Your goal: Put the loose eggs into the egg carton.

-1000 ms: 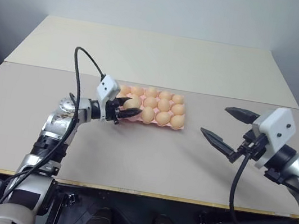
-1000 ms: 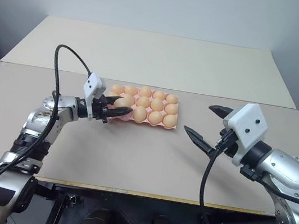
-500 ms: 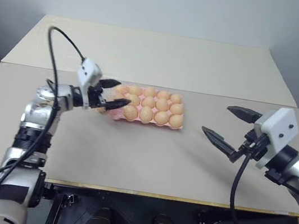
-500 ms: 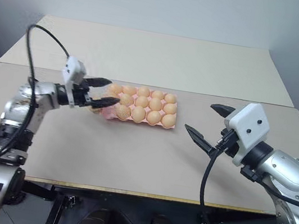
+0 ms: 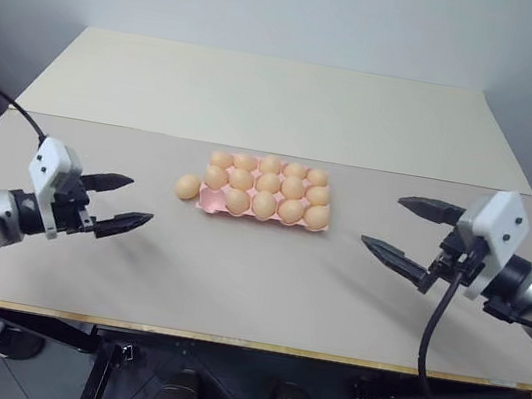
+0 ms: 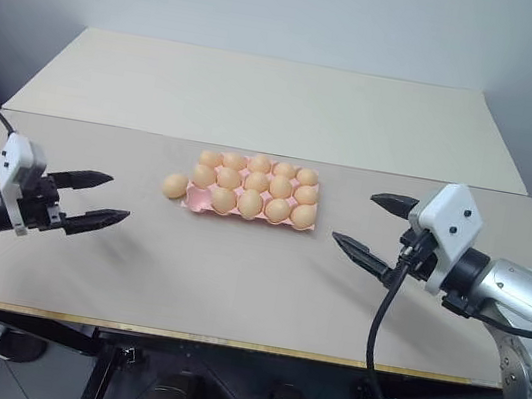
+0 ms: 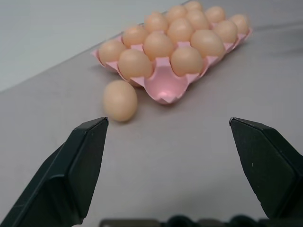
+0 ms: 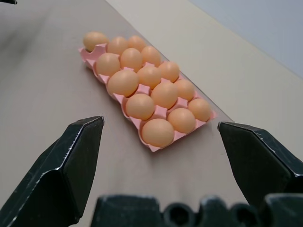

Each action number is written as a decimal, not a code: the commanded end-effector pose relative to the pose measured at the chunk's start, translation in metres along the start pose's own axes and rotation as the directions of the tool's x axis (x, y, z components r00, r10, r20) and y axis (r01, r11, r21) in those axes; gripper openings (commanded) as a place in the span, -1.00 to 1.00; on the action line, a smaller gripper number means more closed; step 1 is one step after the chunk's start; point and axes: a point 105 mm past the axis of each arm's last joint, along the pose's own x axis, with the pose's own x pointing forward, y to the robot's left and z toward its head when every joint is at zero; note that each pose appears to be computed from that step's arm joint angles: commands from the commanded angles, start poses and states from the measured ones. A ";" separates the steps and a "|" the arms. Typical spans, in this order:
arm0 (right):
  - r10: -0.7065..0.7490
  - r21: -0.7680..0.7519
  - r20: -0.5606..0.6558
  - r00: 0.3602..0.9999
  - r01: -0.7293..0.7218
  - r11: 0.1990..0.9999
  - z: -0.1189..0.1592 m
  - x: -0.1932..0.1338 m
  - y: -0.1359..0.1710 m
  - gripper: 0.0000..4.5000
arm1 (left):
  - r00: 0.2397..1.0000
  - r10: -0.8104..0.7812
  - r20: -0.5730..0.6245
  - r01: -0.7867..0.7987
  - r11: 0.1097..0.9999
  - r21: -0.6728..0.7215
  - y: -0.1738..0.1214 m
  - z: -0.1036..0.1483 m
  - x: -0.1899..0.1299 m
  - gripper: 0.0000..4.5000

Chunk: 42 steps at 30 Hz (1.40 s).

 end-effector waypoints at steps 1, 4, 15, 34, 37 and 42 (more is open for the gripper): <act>0.001 -0.053 0.039 0.999 0.001 0.999 0.013 -0.001 -0.005 1.00 | 0.997 0.043 0.058 -0.045 0.999 0.023 -0.001 0.016 -0.004 0.99; 0.012 -0.060 0.044 0.999 -0.009 0.998 0.014 0.001 -0.004 1.00 | 0.997 0.045 0.061 -0.047 0.999 0.021 -0.003 0.017 -0.001 0.99; -0.006 -0.083 0.064 0.998 0.011 0.996 0.020 0.004 -0.005 1.00 | 0.972 0.235 -0.015 -0.235 0.968 -0.084 0.043 0.009 0.063 0.99; -0.059 -0.083 0.068 0.996 0.064 0.994 0.022 -0.002 0.001 1.00 | 0.980 0.187 -0.071 -0.193 0.977 -0.093 0.053 -0.024 0.132 0.99; -0.062 -0.082 0.066 0.996 0.067 0.994 0.022 -0.003 0.001 1.00 | 0.979 0.191 -0.071 -0.197 0.975 -0.101 0.054 -0.025 0.132 0.99; -0.063 -0.082 0.066 0.996 0.068 0.994 0.022 -0.003 0.002 1.00 | 0.980 0.180 -0.084 -0.189 0.975 -0.115 0.054 -0.030 0.131 0.99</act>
